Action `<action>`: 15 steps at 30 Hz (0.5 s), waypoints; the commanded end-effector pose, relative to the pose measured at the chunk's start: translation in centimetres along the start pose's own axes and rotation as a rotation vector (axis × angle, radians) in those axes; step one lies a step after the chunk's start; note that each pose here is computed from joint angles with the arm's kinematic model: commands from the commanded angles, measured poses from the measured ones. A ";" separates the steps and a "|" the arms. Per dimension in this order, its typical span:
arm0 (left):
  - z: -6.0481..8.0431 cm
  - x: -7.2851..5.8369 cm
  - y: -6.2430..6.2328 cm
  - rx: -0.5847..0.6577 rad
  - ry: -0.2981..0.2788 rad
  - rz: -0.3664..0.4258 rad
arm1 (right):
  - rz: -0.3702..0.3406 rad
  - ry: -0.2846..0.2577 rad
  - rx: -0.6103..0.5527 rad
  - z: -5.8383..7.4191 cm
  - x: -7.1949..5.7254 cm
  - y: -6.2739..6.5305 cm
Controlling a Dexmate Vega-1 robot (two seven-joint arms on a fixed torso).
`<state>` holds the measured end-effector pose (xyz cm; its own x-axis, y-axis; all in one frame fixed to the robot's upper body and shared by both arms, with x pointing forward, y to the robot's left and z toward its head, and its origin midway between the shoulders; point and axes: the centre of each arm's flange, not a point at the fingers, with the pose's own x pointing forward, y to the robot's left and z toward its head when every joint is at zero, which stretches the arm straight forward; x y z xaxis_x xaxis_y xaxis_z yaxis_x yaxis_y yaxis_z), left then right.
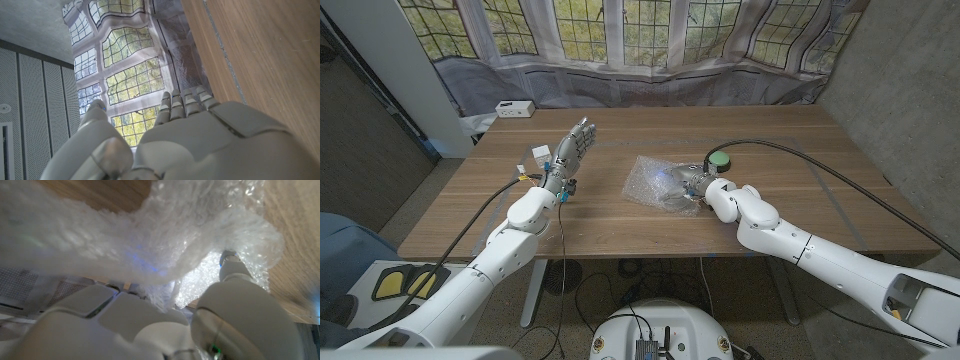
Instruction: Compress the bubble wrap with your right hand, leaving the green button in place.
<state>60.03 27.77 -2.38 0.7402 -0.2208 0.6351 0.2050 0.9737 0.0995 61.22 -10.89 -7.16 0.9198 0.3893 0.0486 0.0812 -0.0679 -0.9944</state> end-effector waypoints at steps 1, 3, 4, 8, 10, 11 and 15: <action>-0.1 0.0 -0.1 -0.001 0.005 -0.003 | -0.010 -0.008 0.037 -0.1 0.2 0.8; -0.1 0.0 -0.1 -0.001 0.005 -0.001 | -0.014 -0.015 0.046 -0.2 0.2 0.8; -0.1 0.0 -0.1 -0.001 0.006 -0.001 | -0.017 -0.015 0.050 -0.2 0.2 0.8; -0.2 -0.1 -0.1 -0.003 0.007 -0.001 | -0.031 -0.018 0.065 -0.2 0.3 0.9; -0.2 -0.1 -0.1 -0.005 0.008 -0.001 | -0.033 -0.022 0.071 -0.2 0.2 1.0; -0.2 -0.1 -0.1 -0.006 0.009 -0.001 | -0.039 -0.024 0.071 -0.2 0.2 1.0; -0.2 -0.1 -0.1 -0.005 0.010 -0.002 | -0.082 -0.041 0.097 -0.3 0.0 1.0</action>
<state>60.08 27.75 -2.51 0.7439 -0.2213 0.6306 0.2067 0.9735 0.0978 61.47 -10.93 -7.60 0.9091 0.4087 0.0814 0.0933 -0.0093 -0.9956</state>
